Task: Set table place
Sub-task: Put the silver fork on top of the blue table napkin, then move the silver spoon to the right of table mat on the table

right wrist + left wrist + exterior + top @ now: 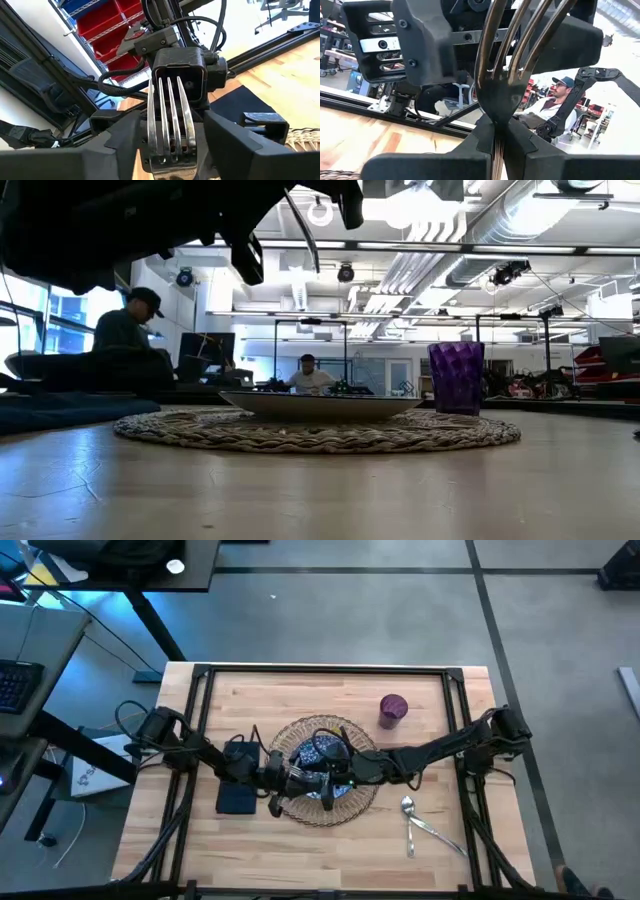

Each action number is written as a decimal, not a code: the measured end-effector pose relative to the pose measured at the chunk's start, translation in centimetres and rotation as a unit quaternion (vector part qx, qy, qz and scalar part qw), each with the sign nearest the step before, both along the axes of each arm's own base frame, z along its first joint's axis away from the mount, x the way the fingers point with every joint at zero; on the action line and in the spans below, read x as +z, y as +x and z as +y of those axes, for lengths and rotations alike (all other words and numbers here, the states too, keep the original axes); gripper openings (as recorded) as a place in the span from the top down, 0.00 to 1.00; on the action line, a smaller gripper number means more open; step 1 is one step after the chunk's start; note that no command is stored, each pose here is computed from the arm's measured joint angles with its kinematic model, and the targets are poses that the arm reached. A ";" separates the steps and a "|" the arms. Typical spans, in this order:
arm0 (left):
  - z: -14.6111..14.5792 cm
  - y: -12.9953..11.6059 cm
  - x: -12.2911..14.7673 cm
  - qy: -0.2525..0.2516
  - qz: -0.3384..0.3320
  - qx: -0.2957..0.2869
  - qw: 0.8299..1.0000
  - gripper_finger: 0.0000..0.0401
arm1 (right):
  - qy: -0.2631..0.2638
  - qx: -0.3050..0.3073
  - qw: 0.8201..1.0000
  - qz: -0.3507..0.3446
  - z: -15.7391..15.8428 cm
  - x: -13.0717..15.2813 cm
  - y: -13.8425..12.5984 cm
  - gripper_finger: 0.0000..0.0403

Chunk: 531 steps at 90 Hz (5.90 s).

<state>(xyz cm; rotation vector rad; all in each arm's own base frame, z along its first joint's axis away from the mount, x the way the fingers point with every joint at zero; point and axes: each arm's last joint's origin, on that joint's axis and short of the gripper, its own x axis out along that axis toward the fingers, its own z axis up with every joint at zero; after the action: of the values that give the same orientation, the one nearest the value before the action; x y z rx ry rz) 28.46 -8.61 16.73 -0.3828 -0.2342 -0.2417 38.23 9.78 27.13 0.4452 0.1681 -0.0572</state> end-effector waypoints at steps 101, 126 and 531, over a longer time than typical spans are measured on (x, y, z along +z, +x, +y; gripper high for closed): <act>2.5 -12.4 3.1 -0.140 0.413 0.146 0.888 1.00 | -0.079 -0.107 0.987 0.093 -0.3 1.1 -3.0 0.34; 3.4 -14.4 4.1 -0.236 0.544 0.221 0.775 1.00 | -0.064 -0.144 0.972 0.173 -1.7 -5.2 -0.1 0.34; -1.2 -8.2 10.3 0.155 0.262 0.184 0.935 0.84 | 0.183 -0.246 0.699 0.646 3.8 -13.0 -13.9 0.86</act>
<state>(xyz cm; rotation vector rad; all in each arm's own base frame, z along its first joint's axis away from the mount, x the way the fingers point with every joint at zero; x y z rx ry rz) 20.30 -9.81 27.05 -0.0746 0.2582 0.1970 24.35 13.57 14.14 0.7812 1.4890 -0.9017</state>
